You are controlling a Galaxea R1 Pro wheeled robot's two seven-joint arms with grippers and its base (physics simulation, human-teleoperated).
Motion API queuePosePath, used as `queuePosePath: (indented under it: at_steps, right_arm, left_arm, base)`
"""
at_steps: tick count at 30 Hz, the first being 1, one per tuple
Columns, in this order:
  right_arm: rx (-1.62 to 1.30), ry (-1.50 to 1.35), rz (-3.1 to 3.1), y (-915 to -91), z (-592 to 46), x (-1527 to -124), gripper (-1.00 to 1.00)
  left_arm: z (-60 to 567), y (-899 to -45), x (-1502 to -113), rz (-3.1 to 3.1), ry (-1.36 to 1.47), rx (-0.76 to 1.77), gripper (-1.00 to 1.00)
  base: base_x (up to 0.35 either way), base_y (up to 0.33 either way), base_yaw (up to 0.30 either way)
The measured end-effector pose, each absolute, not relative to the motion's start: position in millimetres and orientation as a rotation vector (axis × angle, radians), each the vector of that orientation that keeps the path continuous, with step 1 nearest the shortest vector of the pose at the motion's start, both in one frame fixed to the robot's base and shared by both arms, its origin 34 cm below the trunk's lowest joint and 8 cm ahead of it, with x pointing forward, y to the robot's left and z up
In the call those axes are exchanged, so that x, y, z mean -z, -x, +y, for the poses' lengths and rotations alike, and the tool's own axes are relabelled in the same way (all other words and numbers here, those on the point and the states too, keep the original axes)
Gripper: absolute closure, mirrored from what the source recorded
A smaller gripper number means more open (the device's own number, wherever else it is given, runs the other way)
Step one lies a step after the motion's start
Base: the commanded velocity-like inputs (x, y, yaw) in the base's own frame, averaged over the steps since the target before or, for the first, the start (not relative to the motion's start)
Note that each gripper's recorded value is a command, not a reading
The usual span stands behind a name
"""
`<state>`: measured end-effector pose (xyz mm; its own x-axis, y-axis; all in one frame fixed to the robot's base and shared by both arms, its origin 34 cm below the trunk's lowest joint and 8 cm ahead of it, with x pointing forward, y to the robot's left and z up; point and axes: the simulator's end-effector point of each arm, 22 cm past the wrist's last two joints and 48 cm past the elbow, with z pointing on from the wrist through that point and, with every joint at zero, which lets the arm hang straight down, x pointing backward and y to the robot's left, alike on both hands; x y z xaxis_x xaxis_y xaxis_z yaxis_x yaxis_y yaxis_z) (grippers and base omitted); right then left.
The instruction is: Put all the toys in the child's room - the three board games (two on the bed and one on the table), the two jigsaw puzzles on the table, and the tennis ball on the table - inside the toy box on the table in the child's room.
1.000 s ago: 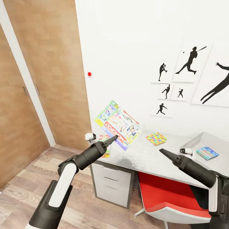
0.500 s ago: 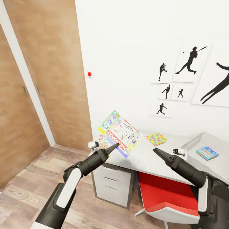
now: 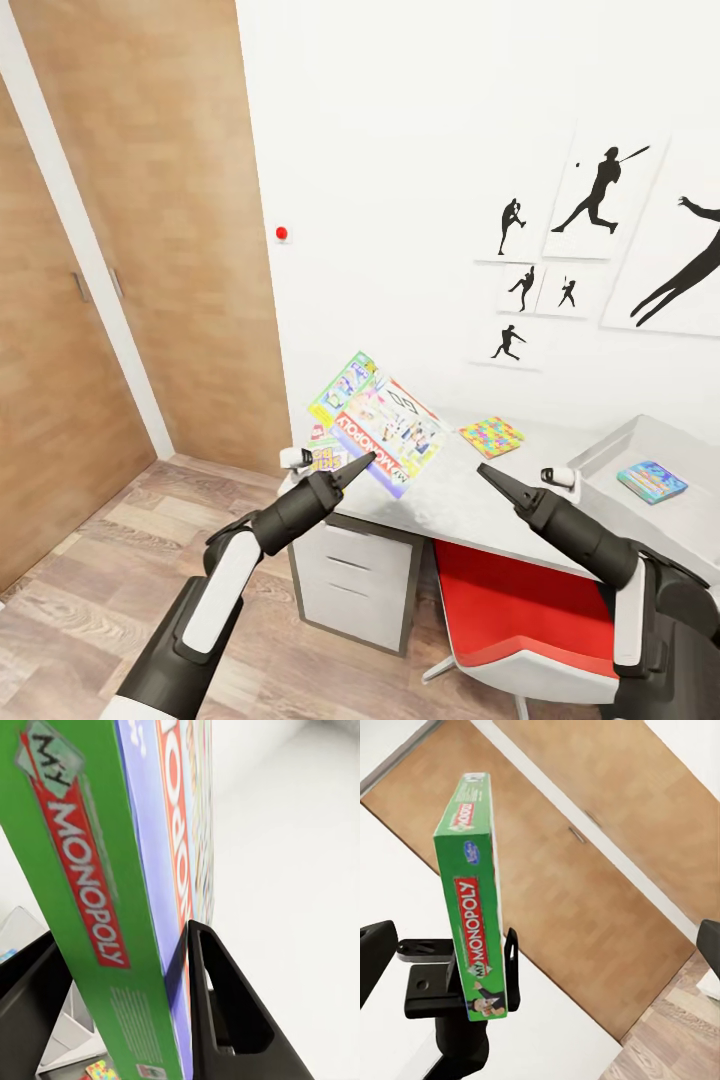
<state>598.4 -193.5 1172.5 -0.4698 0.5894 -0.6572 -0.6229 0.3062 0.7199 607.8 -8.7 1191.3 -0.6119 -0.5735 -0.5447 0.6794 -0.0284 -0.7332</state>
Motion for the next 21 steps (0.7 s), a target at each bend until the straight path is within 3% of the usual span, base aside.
queuePosePath:
  at_steps: [21]
  right_arm:
    - [-1.44, 0.075, 1.516, -599, -174, -1170, -1.0]
  left_arm:
    - [-27, -613, -1195, 1.358, -0.073, 1.765, 1.0]
  base:
    - [0.0, 0.0, 0.0]
